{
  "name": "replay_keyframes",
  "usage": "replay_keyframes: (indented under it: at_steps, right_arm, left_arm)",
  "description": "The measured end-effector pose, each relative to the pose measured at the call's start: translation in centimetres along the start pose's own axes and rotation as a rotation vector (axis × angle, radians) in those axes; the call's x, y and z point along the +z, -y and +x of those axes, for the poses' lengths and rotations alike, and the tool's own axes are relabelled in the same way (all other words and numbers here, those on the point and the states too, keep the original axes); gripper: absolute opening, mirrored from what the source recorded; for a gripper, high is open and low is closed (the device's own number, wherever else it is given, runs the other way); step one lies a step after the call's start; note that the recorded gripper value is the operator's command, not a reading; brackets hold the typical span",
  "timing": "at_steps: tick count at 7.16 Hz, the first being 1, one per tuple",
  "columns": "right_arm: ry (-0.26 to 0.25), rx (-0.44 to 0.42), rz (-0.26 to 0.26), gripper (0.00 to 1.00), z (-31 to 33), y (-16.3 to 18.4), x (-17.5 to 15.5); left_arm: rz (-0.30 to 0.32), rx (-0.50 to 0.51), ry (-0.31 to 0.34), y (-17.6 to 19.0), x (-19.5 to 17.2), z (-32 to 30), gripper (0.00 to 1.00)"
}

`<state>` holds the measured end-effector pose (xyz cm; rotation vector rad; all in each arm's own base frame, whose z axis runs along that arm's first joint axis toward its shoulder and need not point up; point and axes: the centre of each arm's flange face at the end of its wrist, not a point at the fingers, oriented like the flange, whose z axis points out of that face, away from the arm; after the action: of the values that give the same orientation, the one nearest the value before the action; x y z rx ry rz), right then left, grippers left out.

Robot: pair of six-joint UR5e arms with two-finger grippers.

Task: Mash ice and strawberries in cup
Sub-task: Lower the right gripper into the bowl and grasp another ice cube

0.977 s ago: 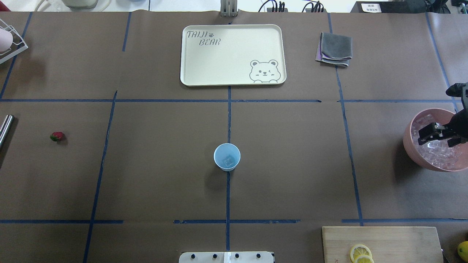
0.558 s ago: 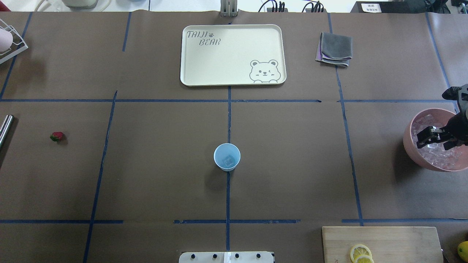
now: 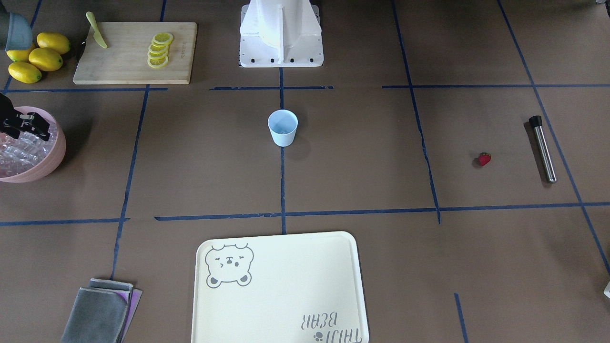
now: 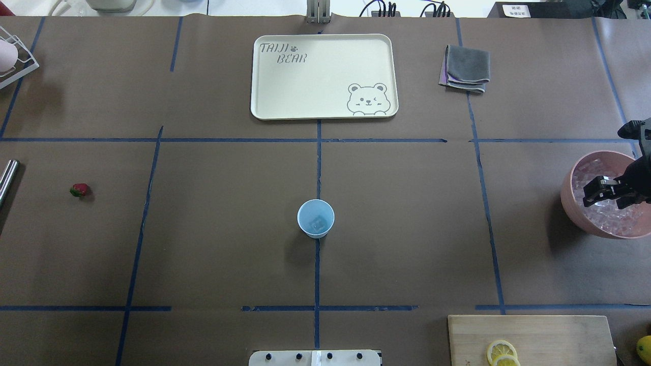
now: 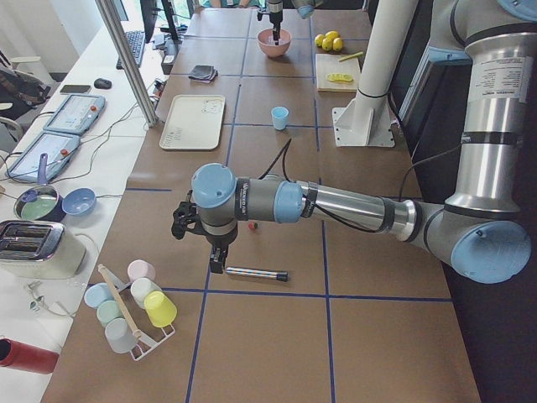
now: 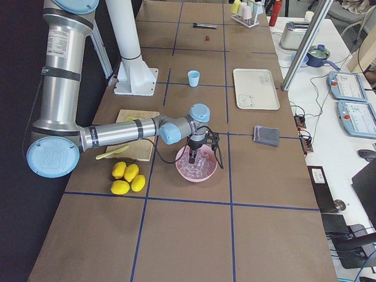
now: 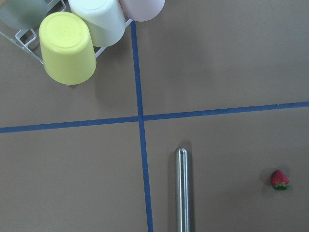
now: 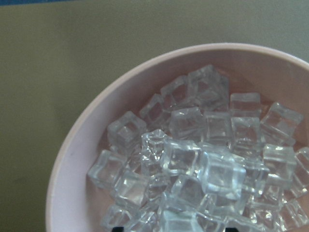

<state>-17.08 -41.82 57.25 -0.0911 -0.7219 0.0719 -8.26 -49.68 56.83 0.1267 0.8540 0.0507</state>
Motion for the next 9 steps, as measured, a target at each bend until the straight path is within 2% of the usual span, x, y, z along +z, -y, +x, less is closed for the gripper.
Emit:
replay_keyframes:
  at_steps: [3, 4, 6, 9]
  right_arm:
    - [-0.004, 0.015, 0.006, 0.66, 0.40, 0.19, -0.13]
    - [-0.005, 0.017, 0.006, 0.57, 0.45, 0.20, -0.10]
    - [-0.006, 0.017, 0.008, 0.02, 0.46, 0.22, -0.14]
    - [0.003, 0.010, 0.023, 0.00, -0.04, 0.49, -0.83]
  left_arm:
    - [0.012, -0.008, 0.001, -0.06, -0.73, 0.85, 1.00]
    - [0.013, -0.008, 0.002, -0.06, -0.79, 0.91, 1.00]
    - [0.013, -0.008, 0.003, -0.04, -0.83, 0.95, 1.00]
    - [0.013, -0.008, 0.003, -0.08, -0.82, 0.94, 1.00]
